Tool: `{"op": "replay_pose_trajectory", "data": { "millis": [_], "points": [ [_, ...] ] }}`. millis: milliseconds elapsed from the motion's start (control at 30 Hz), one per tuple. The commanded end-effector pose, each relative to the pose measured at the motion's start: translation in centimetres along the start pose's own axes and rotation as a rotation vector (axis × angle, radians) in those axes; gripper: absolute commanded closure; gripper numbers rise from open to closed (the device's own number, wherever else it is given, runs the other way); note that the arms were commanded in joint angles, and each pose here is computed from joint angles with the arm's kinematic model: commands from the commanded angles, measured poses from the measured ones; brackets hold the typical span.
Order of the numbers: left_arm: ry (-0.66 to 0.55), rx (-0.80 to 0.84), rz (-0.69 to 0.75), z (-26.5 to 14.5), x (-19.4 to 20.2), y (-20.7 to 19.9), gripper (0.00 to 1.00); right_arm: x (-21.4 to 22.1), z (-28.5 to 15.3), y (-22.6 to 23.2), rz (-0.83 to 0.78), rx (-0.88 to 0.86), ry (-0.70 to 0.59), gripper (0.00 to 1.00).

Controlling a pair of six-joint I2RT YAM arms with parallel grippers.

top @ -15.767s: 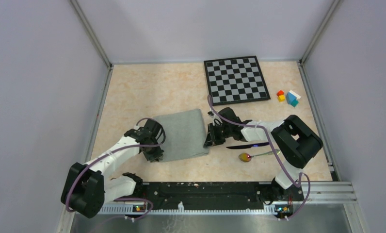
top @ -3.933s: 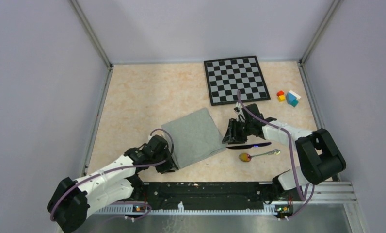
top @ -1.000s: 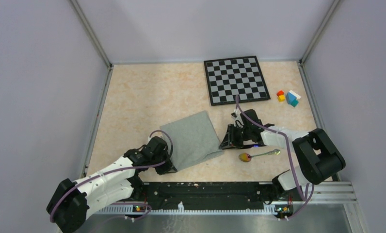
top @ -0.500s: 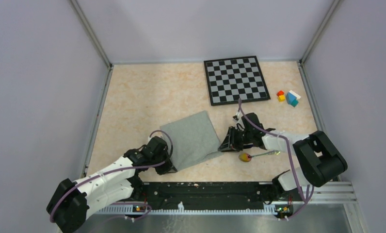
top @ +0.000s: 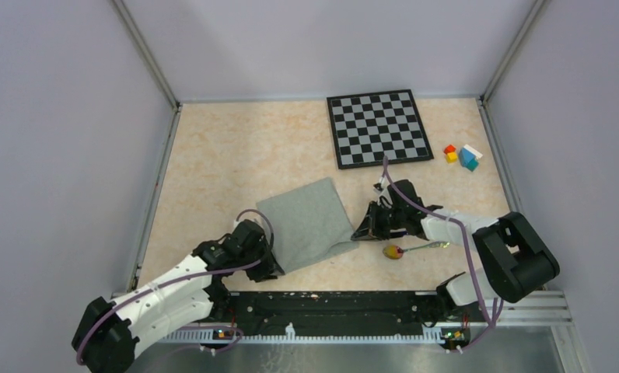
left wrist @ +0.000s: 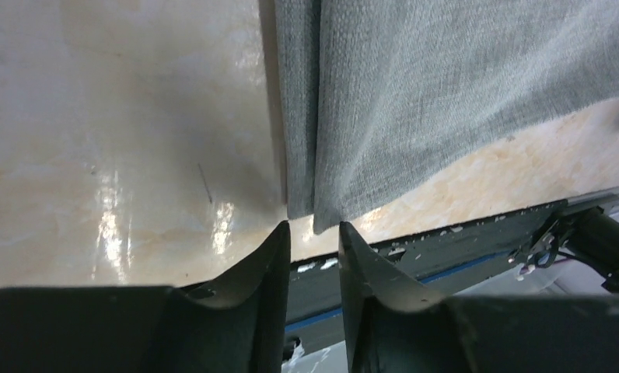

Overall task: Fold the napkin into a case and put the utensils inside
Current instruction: Pick up the top corner of the square-folded napkin from the center of the board, then fold the top corner of the square-folded napkin at the center of the board.

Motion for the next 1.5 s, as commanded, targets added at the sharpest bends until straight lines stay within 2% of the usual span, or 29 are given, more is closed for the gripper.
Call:
{"op": "replay_pose_trajectory", "data": {
  "millis": [0,67,200,300,400,600,767,1067,1467],
  "points": [
    [-0.031,0.028,-0.008,-1.9,0.0,-0.8,0.6,-1.7,-0.3,2.1,-0.11,-0.054,-0.041,1.0],
    [-0.047,0.035,-0.003,-2.0,-0.1,-0.8,0.54,-2.0,-0.1,2.5,-0.131,-0.065,-0.034,1.0],
    [-0.045,0.036,-0.02,-1.0,-0.1,-0.4,0.52,-2.7,0.5,3.9,-0.175,-0.093,-0.019,1.0],
    [-0.061,-0.01,-0.025,-0.4,-0.2,0.3,0.61,-3.3,1.2,5.1,-0.211,-0.115,-0.009,1.0],
    [-0.083,-0.055,-0.022,0.0,-0.3,1.1,0.65,-4.1,2.7,6.7,-0.259,-0.147,0.024,1.0],
    [-0.076,-0.084,-0.035,1.0,-0.3,2.0,0.78,-7.3,7.8,11.0,-0.348,-0.223,0.049,1.0],
    [-0.079,-0.112,-0.046,1.1,-0.2,2.4,0.91,-9.2,12.5,12.8,-0.353,-0.275,0.059,1.0],
    [-0.066,-0.107,-0.053,1.0,0.0,2.6,1.0,-11.3,16.7,14.6,-0.371,-0.36,0.059,1.0],
    [-0.056,-0.101,-0.046,0.9,0.1,2.7,1.0,-12.0,19.2,15.4,-0.399,-0.398,0.094,1.0]
  ]
}}
Point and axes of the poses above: each gripper's point midway between its finger pads, its own z axis out along the fingers, its own y axis along the line the jaws close on, x = y × z, the point moved 10 cm from there along -z, back along the fingers, and after that the axes turned 12 degrees about -z, right-handed, at the moved point
